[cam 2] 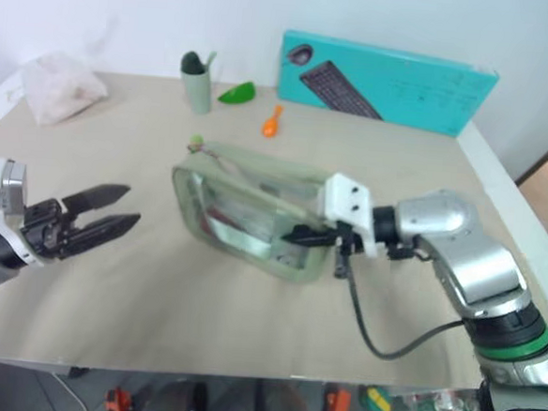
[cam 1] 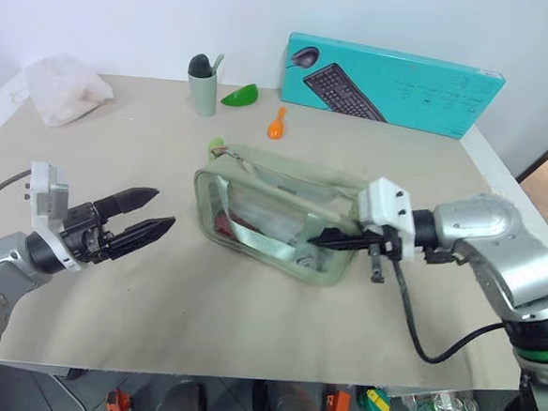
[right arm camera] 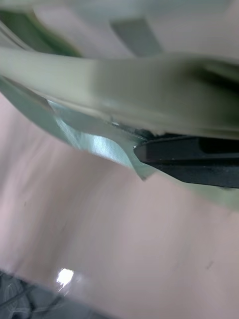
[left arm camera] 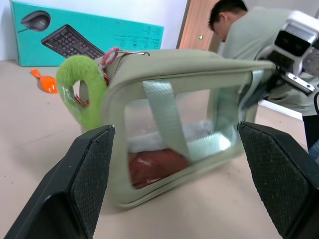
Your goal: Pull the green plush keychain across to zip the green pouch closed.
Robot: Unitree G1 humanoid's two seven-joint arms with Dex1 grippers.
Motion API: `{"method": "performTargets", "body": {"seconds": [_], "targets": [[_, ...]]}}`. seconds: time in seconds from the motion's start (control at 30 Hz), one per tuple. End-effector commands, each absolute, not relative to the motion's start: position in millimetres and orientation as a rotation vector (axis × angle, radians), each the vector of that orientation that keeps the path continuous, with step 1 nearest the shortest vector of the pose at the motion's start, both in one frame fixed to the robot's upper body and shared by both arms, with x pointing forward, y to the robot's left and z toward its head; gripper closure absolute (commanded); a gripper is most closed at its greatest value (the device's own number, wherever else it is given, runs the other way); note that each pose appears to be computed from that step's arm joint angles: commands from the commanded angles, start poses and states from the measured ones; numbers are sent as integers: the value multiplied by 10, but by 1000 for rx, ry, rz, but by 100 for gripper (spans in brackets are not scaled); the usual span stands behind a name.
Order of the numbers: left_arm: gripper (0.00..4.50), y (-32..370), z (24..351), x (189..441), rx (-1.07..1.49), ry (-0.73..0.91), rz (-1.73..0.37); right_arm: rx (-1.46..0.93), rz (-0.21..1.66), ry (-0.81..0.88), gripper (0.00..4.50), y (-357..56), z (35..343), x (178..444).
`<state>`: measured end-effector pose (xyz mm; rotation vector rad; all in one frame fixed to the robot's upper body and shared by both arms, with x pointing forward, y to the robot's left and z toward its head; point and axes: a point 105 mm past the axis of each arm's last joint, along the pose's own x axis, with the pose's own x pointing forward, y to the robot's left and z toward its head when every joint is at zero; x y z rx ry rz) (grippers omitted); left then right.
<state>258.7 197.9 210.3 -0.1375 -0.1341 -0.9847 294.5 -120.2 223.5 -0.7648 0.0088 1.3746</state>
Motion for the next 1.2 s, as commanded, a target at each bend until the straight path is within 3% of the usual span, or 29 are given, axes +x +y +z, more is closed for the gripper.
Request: {"method": "performTargets", "body": {"seconds": [0.03,0.4,0.57,0.63,0.77,1.0,1.2], "targets": [[40,1969,2191,2585,-117,-173,-1001,-900,1405,-106,448,-1343,2481,2988],[40,2021,2184,2526,-129,-154,-980,-736,1535,-295,448,-1116,2704,3140],[40,2047,2202,2498,-123,-146,-972,-783,1603,-189,448,-1129,2388,3118],[40,2058,2207,2476,-121,-143,-966,-810,1579,-127,421,-1185,2225,3159],[40,2081,2200,2443,-120,-137,-958,-852,1512,-79,421,-1258,2091,3240],[40,2056,2204,2463,-125,-138,-974,-853,1383,-157,421,-1346,2374,3327],[40,2015,2198,2520,-136,-141,-1003,-739,1382,-211,421,-1435,2690,3162]]}}
